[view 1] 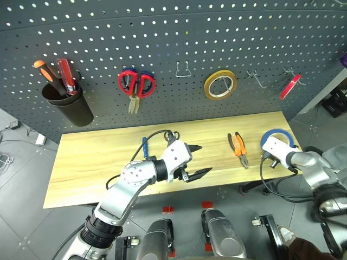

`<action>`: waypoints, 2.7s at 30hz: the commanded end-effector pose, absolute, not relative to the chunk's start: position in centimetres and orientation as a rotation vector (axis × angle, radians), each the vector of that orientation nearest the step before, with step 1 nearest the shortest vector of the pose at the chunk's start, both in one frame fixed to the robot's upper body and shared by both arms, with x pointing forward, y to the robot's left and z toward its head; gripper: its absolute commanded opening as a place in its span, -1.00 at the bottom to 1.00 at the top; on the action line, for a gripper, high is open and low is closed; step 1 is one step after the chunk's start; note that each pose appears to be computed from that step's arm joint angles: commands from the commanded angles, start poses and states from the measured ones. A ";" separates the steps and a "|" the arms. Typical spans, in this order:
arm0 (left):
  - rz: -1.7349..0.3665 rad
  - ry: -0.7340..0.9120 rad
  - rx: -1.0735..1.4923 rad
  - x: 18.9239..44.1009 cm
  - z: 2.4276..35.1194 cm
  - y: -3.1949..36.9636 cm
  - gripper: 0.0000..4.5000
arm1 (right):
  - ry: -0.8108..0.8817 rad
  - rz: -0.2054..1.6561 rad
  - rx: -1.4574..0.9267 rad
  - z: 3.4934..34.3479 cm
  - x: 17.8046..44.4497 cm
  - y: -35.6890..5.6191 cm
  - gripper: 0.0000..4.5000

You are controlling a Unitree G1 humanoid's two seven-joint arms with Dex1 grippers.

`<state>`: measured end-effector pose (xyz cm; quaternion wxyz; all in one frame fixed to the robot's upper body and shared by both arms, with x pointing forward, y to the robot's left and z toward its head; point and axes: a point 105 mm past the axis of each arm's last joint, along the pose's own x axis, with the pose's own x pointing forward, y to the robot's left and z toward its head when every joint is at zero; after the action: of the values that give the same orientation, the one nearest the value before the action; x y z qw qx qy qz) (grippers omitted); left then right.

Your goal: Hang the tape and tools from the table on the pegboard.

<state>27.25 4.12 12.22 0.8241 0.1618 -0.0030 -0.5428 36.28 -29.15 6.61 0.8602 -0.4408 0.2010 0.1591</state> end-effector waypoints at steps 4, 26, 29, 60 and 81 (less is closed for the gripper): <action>-1.165 -0.038 0.454 27.6 14.0 4.6 0.66 | -0.152 0.240 -0.941 16.3 34.3 -21.5 -0.70; -1.003 -0.095 0.388 30.3 16.4 6.2 0.66 | -0.180 0.430 -0.663 18.7 40.1 -16.9 -0.54; -0.926 -0.036 0.433 30.9 15.0 8.9 0.66 | -0.047 0.442 -0.625 15.4 38.7 -17.4 -0.13; -0.890 0.124 0.589 30.9 11.2 14.6 0.66 | 0.722 0.128 -0.180 4.1 42.4 -17.2 0.99; -0.792 0.051 0.474 31.2 12.2 15.1 0.66 | 0.665 0.181 -0.264 4.1 43.1 -14.7 0.20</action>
<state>31.30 14.97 10.46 0.8837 0.2395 0.0649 -0.3969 42.56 -15.73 3.07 0.9229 -0.1099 0.3606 0.0778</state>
